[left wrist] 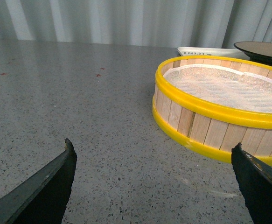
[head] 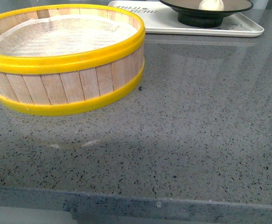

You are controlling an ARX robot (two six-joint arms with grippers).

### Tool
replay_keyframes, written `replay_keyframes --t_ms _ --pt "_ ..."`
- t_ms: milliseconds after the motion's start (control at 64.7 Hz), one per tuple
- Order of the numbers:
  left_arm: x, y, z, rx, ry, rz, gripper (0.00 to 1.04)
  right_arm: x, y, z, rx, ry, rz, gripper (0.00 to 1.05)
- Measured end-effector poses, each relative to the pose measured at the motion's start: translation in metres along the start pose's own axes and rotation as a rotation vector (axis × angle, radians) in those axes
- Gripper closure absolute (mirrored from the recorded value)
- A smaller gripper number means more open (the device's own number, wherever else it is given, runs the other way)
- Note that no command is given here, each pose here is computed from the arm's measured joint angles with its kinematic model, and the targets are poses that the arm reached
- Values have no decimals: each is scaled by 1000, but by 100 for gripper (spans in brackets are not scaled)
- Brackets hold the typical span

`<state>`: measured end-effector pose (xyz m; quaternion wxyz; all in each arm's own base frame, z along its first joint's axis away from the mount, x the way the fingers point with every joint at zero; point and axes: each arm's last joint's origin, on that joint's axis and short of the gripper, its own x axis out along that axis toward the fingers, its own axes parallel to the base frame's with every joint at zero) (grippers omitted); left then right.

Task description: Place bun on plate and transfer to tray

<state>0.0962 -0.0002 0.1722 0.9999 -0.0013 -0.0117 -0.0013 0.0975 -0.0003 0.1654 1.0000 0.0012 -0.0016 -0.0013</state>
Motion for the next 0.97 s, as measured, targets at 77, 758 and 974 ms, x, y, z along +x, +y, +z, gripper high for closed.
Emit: replay_keyframes --t_ms 77,758,974 --pt "0 0 0 0 0 0 7 0 0 0 0 0 0 103" --pt "0 0 0 0 0 0 7 0 0 0 0 0 0 9" --pt "0 0 0 0 0 0 7 0 0 0 0 0 0 9"
